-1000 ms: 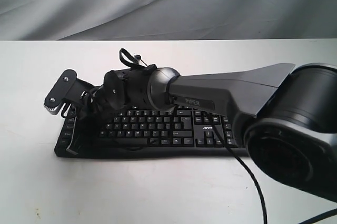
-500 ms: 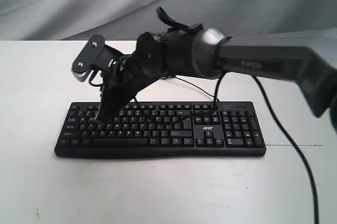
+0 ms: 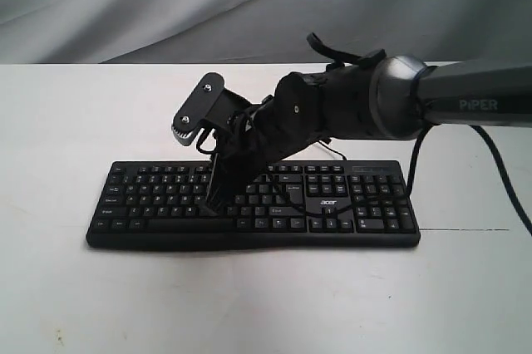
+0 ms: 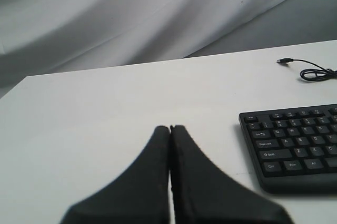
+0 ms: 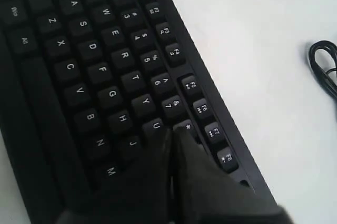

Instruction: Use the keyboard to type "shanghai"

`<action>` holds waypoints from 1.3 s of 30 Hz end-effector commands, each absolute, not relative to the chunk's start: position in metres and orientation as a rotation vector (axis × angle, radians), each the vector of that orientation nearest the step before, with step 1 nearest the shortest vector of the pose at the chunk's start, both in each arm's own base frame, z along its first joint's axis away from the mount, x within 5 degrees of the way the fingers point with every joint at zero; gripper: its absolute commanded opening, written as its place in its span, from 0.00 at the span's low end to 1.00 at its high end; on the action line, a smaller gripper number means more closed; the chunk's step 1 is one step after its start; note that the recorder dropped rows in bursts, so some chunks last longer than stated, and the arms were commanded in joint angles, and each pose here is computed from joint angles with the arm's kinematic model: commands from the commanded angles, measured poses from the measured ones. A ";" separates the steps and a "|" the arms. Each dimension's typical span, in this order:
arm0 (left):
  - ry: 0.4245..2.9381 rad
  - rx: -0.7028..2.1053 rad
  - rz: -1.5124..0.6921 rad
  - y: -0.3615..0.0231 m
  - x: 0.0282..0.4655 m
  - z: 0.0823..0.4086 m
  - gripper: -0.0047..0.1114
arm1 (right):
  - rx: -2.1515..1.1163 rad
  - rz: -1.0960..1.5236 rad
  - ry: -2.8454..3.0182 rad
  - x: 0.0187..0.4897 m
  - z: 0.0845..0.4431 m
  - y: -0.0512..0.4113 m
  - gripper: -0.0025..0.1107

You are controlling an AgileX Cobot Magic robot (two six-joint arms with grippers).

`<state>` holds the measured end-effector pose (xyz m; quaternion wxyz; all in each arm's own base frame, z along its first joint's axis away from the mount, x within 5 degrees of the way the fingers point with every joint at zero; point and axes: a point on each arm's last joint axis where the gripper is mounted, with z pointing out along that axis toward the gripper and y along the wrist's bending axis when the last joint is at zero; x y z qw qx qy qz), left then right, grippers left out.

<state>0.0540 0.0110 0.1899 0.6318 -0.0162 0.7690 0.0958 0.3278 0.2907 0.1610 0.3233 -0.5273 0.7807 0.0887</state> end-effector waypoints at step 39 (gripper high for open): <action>1.750 -0.034 0.208 0.010 0.054 0.189 0.04 | -1.371 0.197 2.094 0.337 0.109 0.291 0.02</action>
